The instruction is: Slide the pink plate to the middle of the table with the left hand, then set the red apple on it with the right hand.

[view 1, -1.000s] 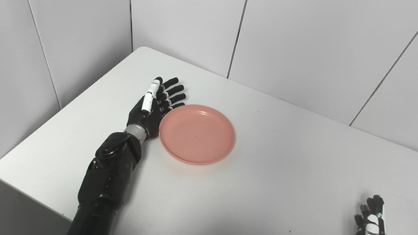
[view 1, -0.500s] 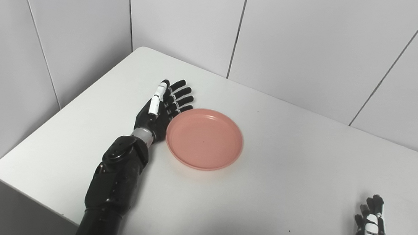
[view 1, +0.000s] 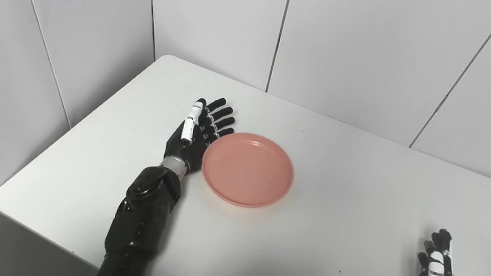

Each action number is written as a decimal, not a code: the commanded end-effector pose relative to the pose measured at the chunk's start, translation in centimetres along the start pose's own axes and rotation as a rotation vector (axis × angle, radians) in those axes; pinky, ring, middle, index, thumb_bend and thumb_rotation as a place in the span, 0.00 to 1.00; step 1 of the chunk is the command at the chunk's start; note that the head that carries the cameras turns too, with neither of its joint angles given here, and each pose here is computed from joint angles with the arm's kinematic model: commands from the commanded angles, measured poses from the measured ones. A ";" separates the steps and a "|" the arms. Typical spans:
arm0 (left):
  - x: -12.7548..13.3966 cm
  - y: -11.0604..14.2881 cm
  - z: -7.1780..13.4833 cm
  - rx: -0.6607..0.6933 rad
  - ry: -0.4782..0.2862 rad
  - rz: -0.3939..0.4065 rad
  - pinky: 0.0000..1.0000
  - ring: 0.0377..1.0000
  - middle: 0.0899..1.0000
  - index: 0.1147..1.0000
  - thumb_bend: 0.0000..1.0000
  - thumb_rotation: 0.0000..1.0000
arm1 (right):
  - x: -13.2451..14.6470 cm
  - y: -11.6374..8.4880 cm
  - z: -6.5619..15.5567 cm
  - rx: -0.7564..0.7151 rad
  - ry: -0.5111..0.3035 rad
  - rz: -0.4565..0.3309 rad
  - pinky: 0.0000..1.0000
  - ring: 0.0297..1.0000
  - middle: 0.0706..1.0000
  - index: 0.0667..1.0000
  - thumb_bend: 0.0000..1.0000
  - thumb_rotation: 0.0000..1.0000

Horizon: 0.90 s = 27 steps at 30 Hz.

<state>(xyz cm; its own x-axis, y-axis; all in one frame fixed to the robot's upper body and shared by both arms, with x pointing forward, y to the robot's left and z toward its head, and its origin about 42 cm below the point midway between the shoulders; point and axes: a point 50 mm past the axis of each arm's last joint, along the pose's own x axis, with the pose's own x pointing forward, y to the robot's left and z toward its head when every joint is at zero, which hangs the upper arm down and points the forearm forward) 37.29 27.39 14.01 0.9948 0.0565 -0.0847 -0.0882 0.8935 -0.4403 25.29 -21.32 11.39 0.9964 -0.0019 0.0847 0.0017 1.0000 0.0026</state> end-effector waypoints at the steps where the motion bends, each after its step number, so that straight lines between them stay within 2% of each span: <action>1: 0.3 -1.1 1.2 -0.008 -0.055 -0.036 0.79 0.79 0.78 0.76 0.32 1.00 | -0.7 0.4 -0.5 0.011 0.014 -0.007 1.00 1.00 1.00 1.00 0.17 1.00; 27: -0.7 -5.0 0.5 -0.022 -0.043 -0.131 0.76 0.78 0.78 0.75 0.36 1.00 | -0.6 1.1 -0.4 -0.003 0.004 -0.015 1.00 0.99 1.00 1.00 0.20 1.00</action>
<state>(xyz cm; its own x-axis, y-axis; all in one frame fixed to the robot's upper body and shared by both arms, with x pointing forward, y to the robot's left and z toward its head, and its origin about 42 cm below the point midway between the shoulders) 36.29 23.90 14.57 0.9983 -0.0147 -0.0555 -0.0124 0.8889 -0.4580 25.30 -20.81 11.46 0.9962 -0.0088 0.0871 0.0102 0.9998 -0.0165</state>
